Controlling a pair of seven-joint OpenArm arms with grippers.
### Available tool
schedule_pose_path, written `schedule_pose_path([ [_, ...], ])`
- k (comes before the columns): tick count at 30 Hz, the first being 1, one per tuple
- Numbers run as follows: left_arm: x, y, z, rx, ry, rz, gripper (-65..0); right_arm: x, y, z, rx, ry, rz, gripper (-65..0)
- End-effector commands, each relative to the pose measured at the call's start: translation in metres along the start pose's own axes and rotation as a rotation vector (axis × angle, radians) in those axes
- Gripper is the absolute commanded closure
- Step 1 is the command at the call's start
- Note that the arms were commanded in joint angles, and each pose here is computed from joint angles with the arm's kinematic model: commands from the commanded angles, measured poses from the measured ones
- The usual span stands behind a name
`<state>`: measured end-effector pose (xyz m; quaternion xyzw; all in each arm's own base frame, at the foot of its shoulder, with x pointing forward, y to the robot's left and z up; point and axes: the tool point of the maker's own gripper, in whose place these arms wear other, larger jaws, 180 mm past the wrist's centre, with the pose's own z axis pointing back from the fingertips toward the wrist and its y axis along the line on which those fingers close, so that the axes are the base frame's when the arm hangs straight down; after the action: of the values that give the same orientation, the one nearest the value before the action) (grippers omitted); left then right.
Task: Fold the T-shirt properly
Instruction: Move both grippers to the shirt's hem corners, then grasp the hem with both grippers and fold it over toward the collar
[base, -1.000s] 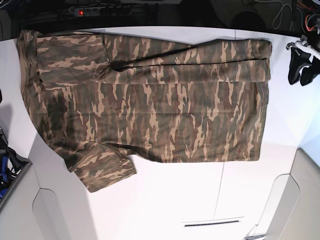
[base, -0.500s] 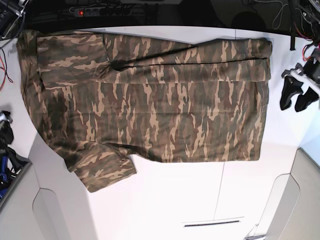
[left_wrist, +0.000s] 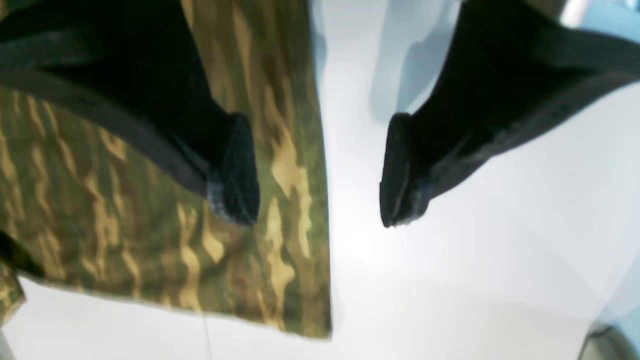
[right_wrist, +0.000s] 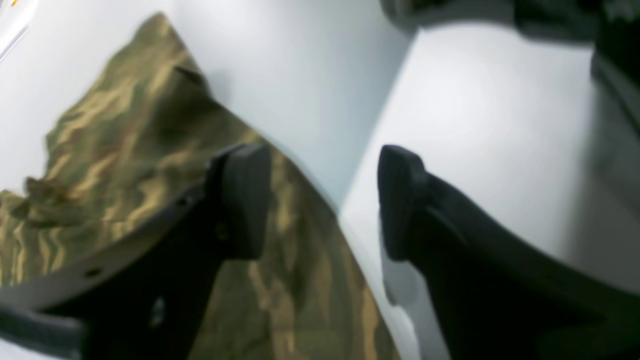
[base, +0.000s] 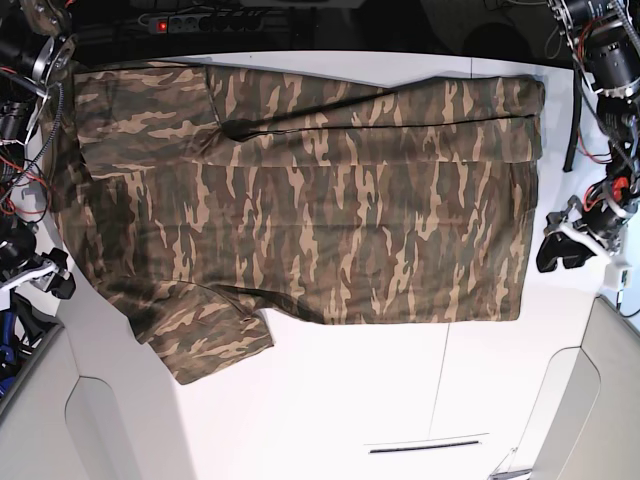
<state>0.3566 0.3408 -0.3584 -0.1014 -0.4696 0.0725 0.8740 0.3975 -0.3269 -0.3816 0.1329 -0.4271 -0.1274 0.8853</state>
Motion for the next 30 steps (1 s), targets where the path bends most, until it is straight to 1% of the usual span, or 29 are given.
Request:
schedule_pose_path([
  [1, 0.026, 0.003, -0.002, 0.001, -0.058, -0.010, -40.8, 0.028, -0.002, 0.004, 0.003, -0.075, 0.007, -33.9],
  [5, 0.024, 0.000, -0.028, -0.013, -0.024, 0.026, -40.8, 0.020, -0.008, 0.000, -0.010, -0.075, -0.007, -33.9],
  [8, 0.022, -0.004, -0.043, -0.024, -0.012, 0.066, -40.8, 0.012, -0.006, -0.004, -0.012, -0.056, -0.010, -33.8],
  [10, 0.020, -0.006, -0.051, -0.012, -0.008, 0.093, -40.8, 0.007, -0.005, -0.007, -0.013, -0.047, -0.017, -33.9],
  [14, 0.009, -0.012, -0.062, 0.005, 0.003, 0.114, -40.8, -0.003, -0.014, -0.011, -0.070, -0.032, -0.045, -33.8],
  [16, 0.002, -0.015, -0.067, 0.025, 0.011, 0.111, -40.8, -0.009, -0.015, -0.014, -0.082, -0.024, -0.039, -33.8],
  [18, -0.001, -0.018, -0.070, 0.040, 0.011, 0.114, -40.8, -0.014, -0.013, -0.017, -0.081, -0.019, -0.044, -33.8],
  [24, -0.002, -0.023, -0.073, 0.031, 0.000, 0.126, -40.8, -0.036, 0.004, -0.029, -0.048, 0.021, -0.077, -33.6],
  [27, -0.001, -0.024, -0.073, 0.027, -0.005, 0.134, -40.8, -0.040, 0.017, -0.035, -0.025, 0.013, -0.082, -33.6],
  [30, -0.001, -0.024, -0.073, 0.028, -0.004, 0.134, -40.7, -0.039, 0.030, -0.041, -0.003, 0.009, -0.063, -33.6],
])
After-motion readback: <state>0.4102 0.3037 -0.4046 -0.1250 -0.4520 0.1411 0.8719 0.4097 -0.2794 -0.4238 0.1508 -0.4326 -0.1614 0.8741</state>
